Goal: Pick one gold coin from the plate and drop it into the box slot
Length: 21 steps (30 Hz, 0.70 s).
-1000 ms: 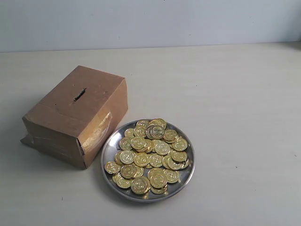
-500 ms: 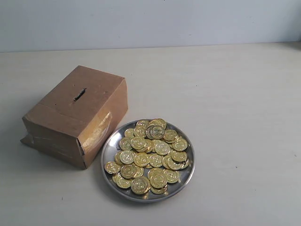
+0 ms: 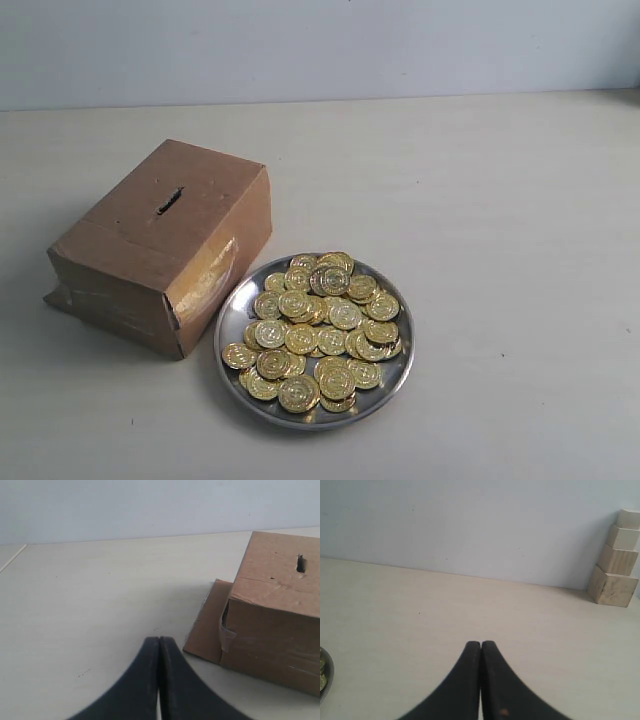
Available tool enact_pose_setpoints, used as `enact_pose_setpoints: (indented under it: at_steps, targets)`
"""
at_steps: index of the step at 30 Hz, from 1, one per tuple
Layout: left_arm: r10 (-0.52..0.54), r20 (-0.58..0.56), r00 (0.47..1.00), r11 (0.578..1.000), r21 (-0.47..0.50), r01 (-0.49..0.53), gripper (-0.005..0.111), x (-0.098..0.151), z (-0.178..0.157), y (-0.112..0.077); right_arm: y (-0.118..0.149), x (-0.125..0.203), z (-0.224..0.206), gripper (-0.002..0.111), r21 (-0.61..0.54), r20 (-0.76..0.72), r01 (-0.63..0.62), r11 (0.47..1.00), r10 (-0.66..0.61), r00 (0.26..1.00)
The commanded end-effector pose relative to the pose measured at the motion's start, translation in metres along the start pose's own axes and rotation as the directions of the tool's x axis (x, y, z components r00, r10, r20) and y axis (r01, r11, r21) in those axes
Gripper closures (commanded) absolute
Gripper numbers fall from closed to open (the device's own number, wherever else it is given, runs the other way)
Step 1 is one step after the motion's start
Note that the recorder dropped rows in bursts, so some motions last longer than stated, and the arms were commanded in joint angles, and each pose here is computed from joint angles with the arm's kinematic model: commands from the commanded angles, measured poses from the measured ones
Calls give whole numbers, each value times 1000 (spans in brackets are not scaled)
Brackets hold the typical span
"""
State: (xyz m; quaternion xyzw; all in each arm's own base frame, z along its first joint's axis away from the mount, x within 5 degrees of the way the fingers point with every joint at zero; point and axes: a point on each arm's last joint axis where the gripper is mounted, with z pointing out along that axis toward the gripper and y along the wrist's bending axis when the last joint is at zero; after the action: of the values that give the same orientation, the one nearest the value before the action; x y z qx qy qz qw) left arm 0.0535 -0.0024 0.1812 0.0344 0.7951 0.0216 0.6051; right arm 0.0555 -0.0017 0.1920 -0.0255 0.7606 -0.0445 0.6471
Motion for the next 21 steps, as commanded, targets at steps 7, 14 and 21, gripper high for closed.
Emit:
enact_pose_setpoints:
  at_steps: [7, 14, 21]
  targets:
    - [-13, 14, 1000, 1000, 4, 13, 107, -1, 0, 0, 0, -4, 0, 108, 4, 55, -34, 999, 34, 998]
    - [-13, 14, 1000, 1000, 4, 13, 107, -1, 0, 0, -1, -12, -1, 108, -11, 149, -140, 990, 140, 979]
    - [-13, 14, 1000, 1000, 4, 13, 107, -1, 0, 0, -1, -14, -1, 108, -9, 166, -141, 990, 140, 976]
